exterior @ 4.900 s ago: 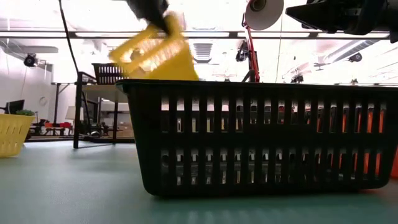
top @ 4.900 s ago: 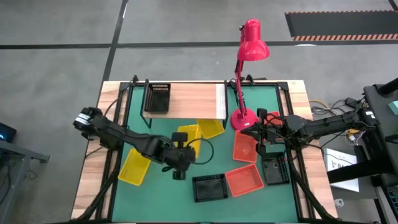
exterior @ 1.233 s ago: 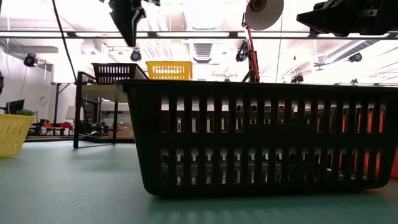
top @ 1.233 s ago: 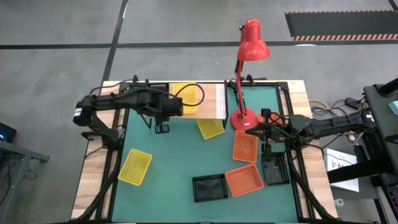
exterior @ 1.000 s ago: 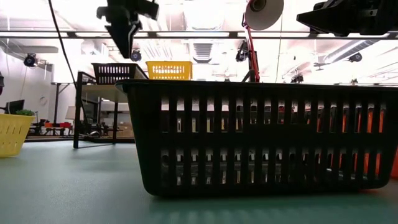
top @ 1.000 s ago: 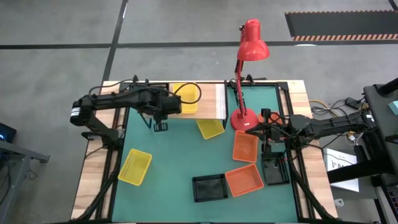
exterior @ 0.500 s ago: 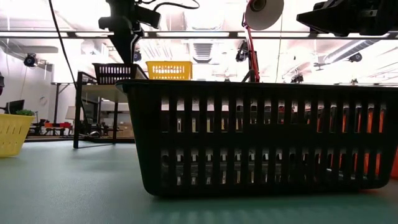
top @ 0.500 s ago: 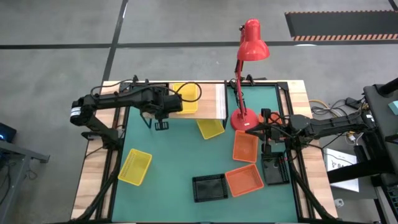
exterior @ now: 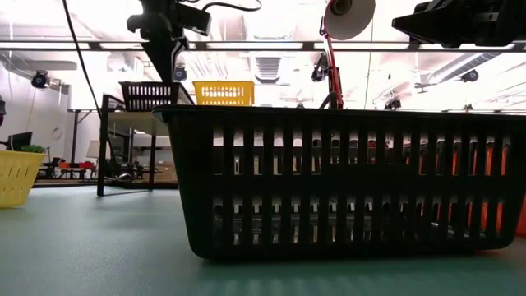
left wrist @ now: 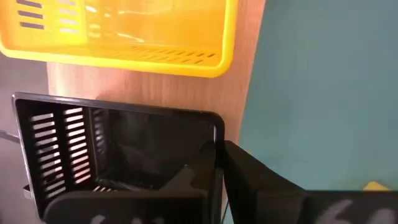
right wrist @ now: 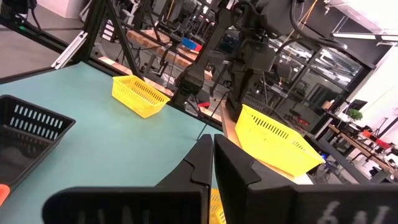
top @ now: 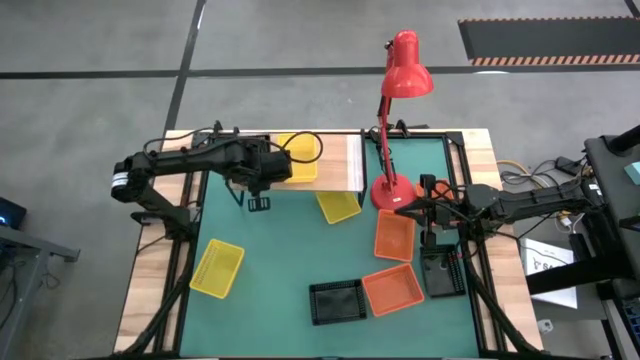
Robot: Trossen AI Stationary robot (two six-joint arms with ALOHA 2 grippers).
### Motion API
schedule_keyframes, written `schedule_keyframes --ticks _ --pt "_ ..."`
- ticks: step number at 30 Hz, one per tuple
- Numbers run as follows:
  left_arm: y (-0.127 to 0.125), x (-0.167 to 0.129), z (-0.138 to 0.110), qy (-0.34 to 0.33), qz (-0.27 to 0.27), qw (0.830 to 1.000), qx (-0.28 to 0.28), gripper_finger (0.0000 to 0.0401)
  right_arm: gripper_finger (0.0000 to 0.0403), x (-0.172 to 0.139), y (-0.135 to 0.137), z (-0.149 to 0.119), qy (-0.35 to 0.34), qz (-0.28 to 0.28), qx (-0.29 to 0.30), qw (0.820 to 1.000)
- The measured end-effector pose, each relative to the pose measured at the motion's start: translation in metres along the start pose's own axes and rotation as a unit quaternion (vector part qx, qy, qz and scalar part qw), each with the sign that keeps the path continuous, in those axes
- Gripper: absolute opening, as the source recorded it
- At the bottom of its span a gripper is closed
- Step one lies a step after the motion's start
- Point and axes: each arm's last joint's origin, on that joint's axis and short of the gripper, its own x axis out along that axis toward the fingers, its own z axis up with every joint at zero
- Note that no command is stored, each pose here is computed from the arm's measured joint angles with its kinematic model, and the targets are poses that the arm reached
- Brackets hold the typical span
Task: Stack baskets on shelf by color
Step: Adjust the black bin on the shelf, then put the top left orange bin on the shelf
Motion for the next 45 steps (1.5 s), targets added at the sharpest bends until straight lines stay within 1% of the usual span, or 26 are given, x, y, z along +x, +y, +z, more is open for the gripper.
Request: schedule_keyframes --ticks 5,10,14,33,36,42,45 --pt "0.0011 -0.0043 -0.0035 -0.006 0.000 1.000 0.004 0.0008 0.0009 0.0000 0.0000 0.0000 0.000 0.000 0.000 1.000" --pt "0.0013 -0.0062 -0.0051 -0.007 -0.004 0.999 0.046 0.0008 0.0009 0.0000 -0.0001 0.0001 0.000 0.000 0.000 1.000" --pt "0.0012 -0.0062 -0.0050 -0.008 -0.005 0.998 0.062 0.0008 0.0009 0.0000 -0.0001 0.0001 0.000 0.000 0.000 1.000" --pt "0.0006 -0.0041 -0.0045 -0.005 -0.005 0.998 0.068 0.0010 0.0009 0.0000 -0.0001 0.0001 0.000 0.000 0.002 1.000" --pt "0.0005 -0.0041 -0.0059 0.003 -0.006 0.997 0.079 0.0023 0.0009 0.0000 -0.0001 0.0001 0.000 0.000 0.002 1.000" --pt "0.0005 -0.0040 -0.0060 0.003 -0.006 0.997 0.079 0.0061 0.0009 0.0000 -0.0001 0.0001 0.000 0.000 0.002 1.000" --pt "0.0009 -0.0040 -0.0060 0.004 0.001 0.997 0.079 0.0073 0.0009 0.0000 0.0000 0.0001 0.000 0.000 0.002 1.000"
